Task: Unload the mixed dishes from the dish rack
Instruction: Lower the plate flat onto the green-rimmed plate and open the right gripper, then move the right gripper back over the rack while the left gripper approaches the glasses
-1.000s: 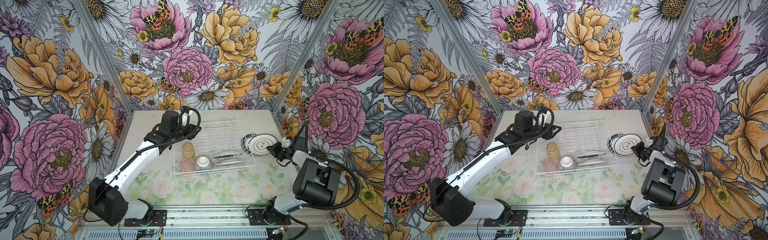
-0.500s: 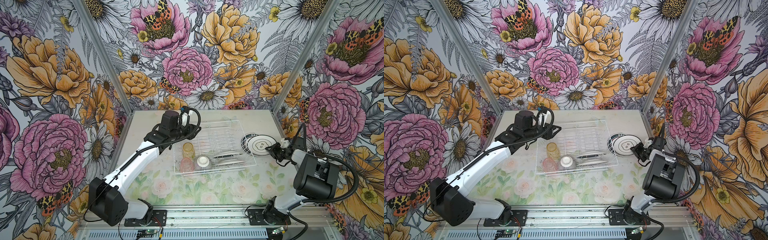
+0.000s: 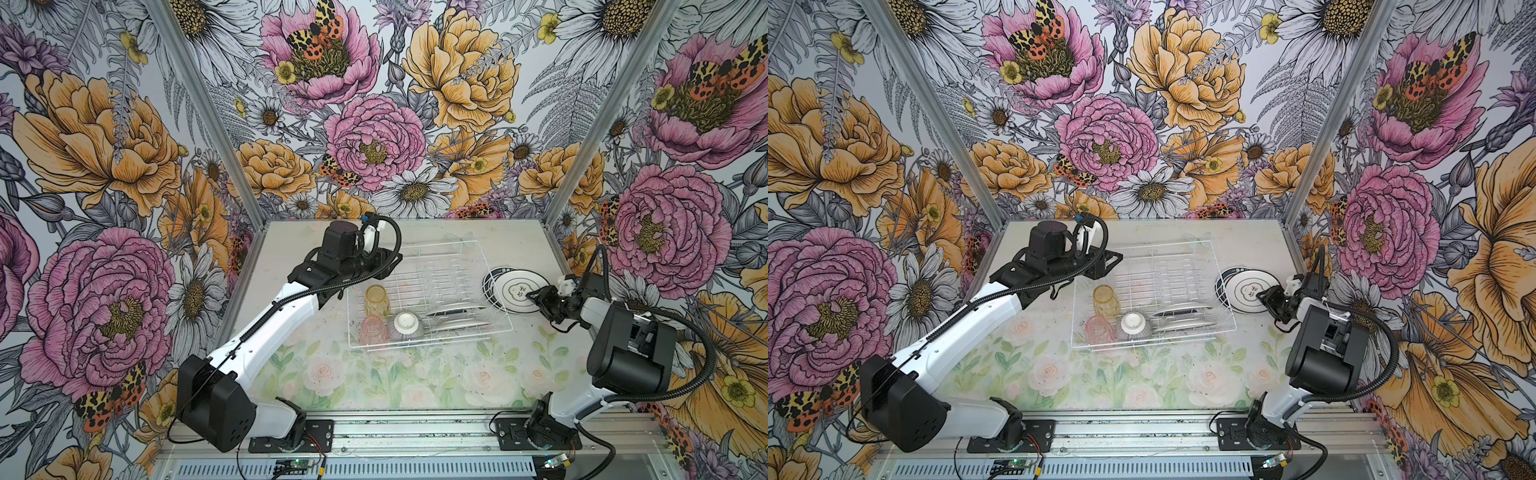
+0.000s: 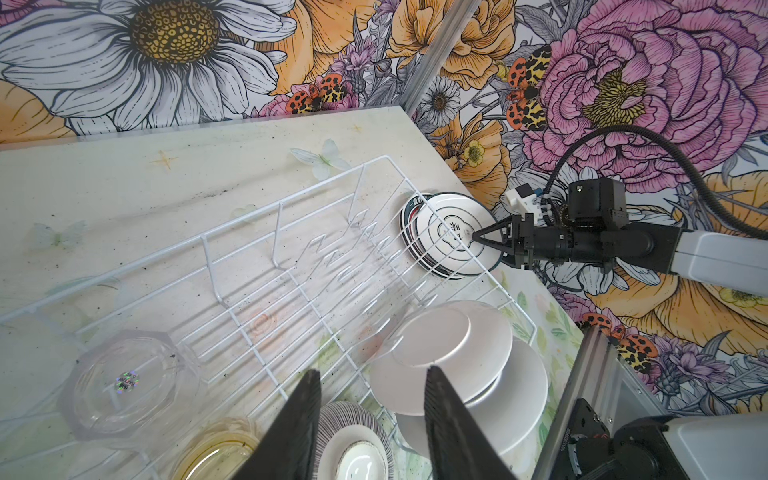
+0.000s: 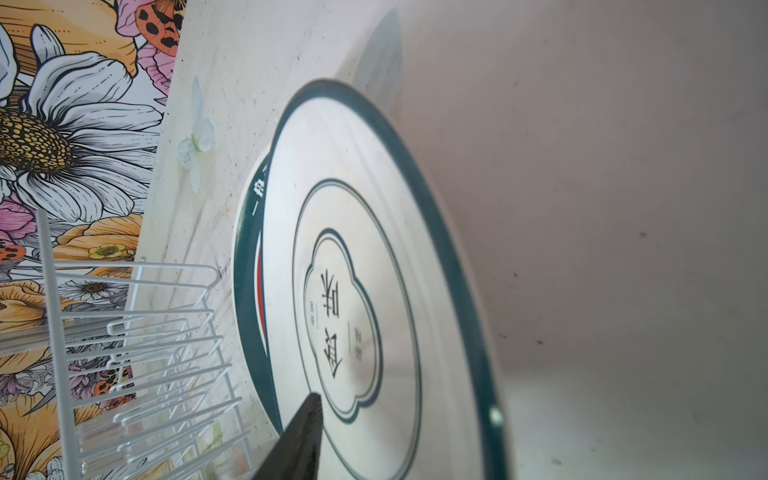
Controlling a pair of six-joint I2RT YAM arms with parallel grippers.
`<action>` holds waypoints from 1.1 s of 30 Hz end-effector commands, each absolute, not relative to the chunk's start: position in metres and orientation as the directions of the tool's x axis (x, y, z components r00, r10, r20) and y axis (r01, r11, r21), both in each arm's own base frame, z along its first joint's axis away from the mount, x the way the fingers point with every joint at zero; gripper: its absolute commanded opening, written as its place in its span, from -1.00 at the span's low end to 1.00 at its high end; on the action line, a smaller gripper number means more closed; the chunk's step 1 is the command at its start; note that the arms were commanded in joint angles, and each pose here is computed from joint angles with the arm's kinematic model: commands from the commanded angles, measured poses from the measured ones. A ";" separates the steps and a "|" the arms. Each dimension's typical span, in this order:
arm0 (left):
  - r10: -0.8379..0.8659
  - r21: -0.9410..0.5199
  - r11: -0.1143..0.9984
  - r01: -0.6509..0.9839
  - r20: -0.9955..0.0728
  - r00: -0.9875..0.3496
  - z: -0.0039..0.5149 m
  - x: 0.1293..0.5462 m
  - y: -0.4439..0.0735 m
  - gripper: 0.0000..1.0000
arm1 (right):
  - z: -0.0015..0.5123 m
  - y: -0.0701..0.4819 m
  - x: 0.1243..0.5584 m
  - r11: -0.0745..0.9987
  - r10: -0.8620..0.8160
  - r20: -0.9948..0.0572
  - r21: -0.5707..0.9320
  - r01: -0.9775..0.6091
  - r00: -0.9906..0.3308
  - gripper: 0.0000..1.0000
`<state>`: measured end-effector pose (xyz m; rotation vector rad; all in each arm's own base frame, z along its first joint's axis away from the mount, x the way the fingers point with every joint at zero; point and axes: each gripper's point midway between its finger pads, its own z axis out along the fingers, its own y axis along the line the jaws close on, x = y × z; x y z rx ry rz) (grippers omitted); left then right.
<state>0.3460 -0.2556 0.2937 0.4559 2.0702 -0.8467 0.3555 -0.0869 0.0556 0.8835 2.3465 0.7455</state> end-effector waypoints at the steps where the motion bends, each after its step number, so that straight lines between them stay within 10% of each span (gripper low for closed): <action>1: 0.030 -0.395 0.692 0.604 -0.820 -0.571 0.296 0.344 -0.255 -0.14 | 0.053 -0.097 0.348 0.684 0.689 -0.292 0.563 0.463 -0.663 -0.08; 33: 0.014 -0.406 0.689 0.601 -0.821 -0.571 0.293 0.340 -0.246 -0.14 | 0.073 -0.096 0.347 0.758 0.632 -0.350 0.468 0.455 -0.692 -0.01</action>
